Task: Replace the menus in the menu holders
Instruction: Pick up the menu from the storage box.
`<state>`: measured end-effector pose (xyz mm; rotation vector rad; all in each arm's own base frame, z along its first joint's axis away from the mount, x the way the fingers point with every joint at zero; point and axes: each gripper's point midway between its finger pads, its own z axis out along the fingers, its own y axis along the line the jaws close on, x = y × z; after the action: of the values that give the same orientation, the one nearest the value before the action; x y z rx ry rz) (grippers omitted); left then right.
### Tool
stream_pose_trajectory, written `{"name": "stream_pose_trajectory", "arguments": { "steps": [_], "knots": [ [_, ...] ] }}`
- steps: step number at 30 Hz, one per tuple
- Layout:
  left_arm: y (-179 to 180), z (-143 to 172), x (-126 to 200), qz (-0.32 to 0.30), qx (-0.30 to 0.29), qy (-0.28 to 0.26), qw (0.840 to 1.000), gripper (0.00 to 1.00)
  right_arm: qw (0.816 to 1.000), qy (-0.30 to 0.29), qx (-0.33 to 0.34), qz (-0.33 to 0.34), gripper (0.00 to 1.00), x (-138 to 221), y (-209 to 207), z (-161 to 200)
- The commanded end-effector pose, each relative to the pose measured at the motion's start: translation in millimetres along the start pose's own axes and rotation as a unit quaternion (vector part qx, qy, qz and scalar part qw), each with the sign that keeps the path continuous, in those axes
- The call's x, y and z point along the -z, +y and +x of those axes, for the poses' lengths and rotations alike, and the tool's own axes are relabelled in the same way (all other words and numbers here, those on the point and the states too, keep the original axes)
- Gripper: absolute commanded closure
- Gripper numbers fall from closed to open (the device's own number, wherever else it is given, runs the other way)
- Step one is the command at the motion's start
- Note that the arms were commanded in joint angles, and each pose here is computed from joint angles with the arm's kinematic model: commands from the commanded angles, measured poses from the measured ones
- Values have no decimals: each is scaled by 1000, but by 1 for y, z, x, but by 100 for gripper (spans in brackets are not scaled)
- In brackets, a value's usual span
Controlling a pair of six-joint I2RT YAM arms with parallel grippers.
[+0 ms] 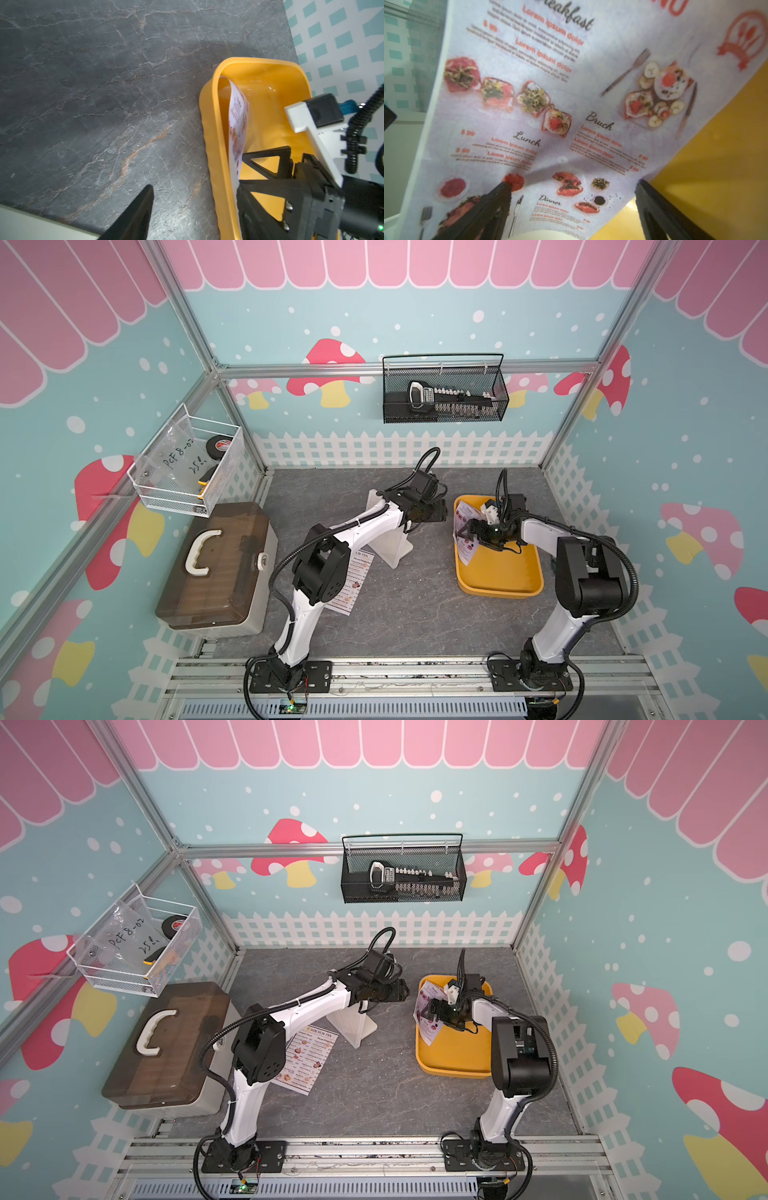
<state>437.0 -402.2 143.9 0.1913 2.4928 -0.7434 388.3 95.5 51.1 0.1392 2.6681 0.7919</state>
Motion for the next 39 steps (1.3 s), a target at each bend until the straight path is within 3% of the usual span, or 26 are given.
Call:
{"name": "stream_pose_trajectory", "arguments": {
  "steps": [1,11,22,27,33,39],
  "knots": [
    [-16,1,-7,-3,-20,6,1000,35,1000,21,-5,4,4,1,-2,9],
    [-1,16,-19,-57,-34,39,997,45,1000,6,-1,-1,4,5,2,1],
    [-25,28,-23,-21,-52,61,997,47,1000,6,-1,1,5,4,2,0],
    [-24,34,-29,-27,-56,72,995,61,1000,5,0,2,5,5,2,-1],
    [-22,37,-33,-30,-56,77,995,62,1000,4,0,0,5,5,3,-2],
    [-25,36,-34,-23,-54,79,995,75,1000,5,1,2,5,5,2,-1]
  ]
}}
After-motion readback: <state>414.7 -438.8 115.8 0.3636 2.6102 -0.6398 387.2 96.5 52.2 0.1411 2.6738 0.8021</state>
